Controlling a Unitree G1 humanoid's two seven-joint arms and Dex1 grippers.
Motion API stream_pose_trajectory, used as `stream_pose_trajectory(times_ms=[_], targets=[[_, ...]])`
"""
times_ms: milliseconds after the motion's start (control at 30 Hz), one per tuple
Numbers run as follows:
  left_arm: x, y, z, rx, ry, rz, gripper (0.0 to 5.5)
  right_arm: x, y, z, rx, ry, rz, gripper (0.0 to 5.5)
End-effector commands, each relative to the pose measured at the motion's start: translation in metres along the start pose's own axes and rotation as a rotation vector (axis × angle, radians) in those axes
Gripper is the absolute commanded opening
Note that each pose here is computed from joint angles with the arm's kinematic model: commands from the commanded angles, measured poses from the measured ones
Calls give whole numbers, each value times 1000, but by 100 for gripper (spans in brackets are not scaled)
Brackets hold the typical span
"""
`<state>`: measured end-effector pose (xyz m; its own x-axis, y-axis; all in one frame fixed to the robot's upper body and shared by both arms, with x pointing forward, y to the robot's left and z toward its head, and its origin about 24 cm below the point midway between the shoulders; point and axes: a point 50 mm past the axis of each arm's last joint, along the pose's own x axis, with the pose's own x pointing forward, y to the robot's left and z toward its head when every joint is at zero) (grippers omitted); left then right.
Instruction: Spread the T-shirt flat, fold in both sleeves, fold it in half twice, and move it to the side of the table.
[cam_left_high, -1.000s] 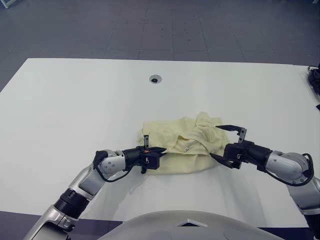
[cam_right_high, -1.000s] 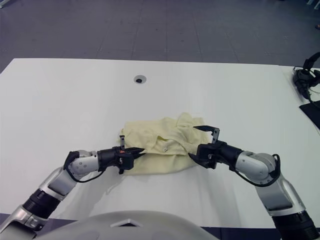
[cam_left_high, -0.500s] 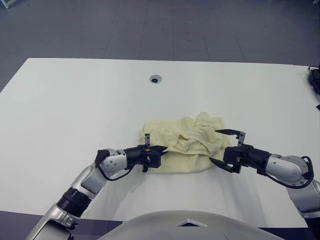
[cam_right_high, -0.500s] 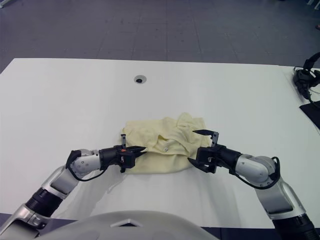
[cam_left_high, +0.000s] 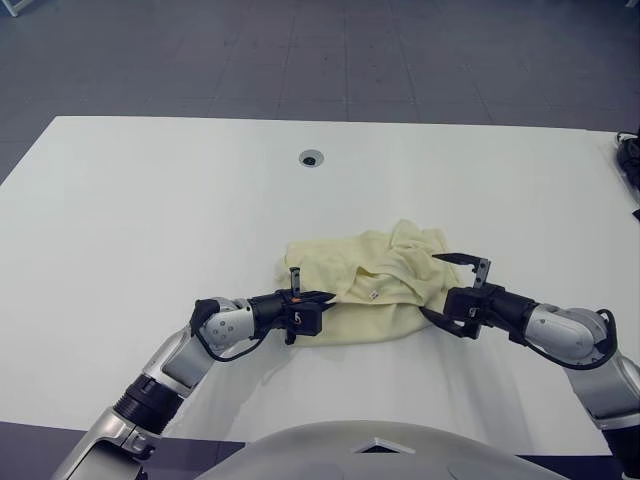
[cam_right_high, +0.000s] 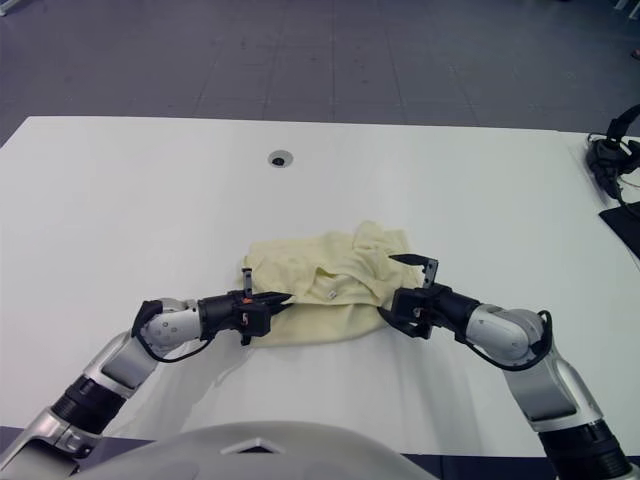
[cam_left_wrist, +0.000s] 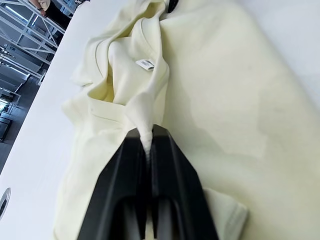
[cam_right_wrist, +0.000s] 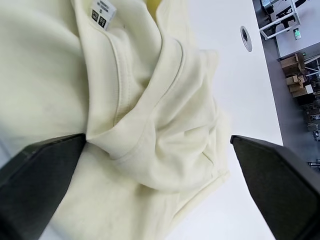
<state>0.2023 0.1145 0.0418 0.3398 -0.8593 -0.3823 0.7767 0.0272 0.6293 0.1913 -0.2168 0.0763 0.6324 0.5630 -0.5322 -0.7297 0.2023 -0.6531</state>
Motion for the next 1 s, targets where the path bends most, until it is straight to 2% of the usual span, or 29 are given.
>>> stream_pose_trajectory(times_ms=[33,500,1000], targets=[[-1,-5,-3,10,29,-32,1,-4,-7,3,25,-21,-45,540],[-1,-4,-3,17,31,-32,1,1,-15,2,-1,-17,-119,540],[0,-3,-3,23,31,-29,1,-4,-3,-8,-25,47,-10,540]])
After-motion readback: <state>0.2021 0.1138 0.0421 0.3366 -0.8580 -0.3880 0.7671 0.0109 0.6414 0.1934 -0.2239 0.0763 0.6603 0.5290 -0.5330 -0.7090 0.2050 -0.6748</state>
